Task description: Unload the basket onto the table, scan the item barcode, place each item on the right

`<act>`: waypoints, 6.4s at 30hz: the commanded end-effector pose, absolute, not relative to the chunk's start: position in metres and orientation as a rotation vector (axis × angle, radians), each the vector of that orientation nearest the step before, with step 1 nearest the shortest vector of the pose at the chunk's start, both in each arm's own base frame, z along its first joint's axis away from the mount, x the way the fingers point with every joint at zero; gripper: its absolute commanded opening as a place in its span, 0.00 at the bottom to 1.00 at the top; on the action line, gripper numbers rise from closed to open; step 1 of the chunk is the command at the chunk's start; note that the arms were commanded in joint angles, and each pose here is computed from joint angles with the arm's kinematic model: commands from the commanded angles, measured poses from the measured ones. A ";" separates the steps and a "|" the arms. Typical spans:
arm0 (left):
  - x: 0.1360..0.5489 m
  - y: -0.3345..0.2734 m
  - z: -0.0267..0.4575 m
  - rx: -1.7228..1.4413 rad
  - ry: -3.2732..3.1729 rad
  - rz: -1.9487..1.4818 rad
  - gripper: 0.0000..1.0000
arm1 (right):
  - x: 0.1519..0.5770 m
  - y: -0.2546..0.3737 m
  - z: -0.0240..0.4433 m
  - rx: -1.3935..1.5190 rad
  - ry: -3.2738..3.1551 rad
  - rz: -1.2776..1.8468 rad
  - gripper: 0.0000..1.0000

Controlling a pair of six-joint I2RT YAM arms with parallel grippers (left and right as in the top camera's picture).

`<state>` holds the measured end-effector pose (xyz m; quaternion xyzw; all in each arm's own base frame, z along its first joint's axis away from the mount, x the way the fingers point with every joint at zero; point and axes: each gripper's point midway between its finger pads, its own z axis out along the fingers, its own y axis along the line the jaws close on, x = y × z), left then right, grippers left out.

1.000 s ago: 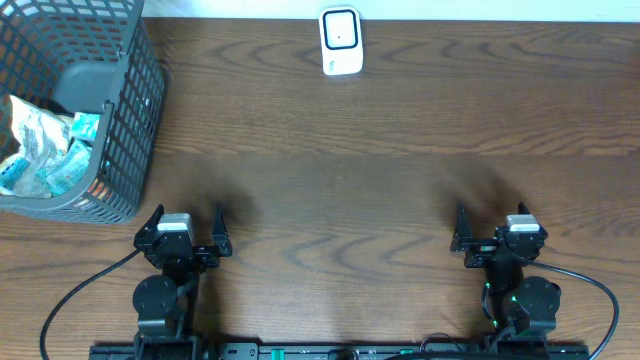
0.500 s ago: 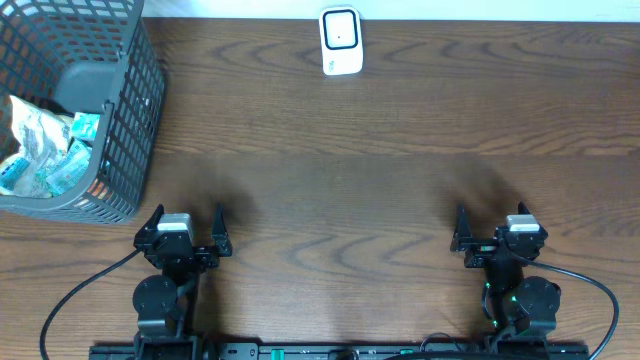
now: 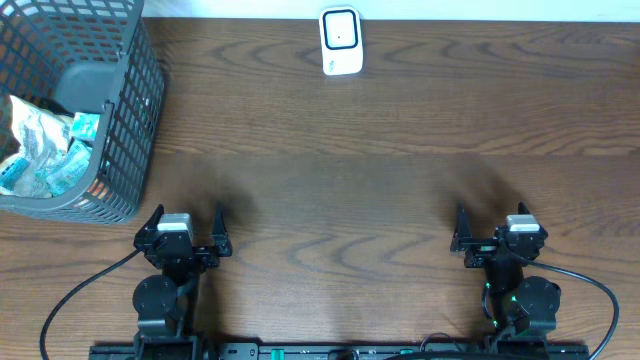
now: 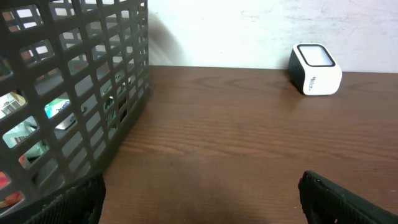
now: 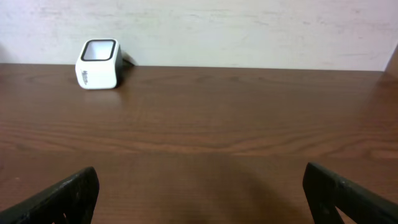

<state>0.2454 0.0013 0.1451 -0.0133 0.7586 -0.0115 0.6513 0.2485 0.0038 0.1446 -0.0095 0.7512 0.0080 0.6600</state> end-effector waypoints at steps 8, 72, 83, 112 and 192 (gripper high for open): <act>0.245 0.003 0.127 -0.027 1.767 -0.009 0.98 | 0.248 0.002 0.143 -0.008 1.706 0.022 0.99; 0.212 -0.092 0.349 0.275 1.379 -0.649 0.97 | 0.248 0.002 0.143 -0.007 1.706 0.021 0.99; 0.282 -0.091 0.392 0.433 2.098 -0.568 0.98 | 0.248 0.002 0.143 -0.008 1.706 0.022 0.99; 0.392 0.201 0.410 -0.346 2.239 0.366 0.97 | 0.248 0.002 0.143 -0.008 1.706 0.022 0.99; 0.400 0.253 0.348 -0.321 1.980 0.161 0.07 | 0.248 0.002 0.143 -0.008 1.706 0.022 0.99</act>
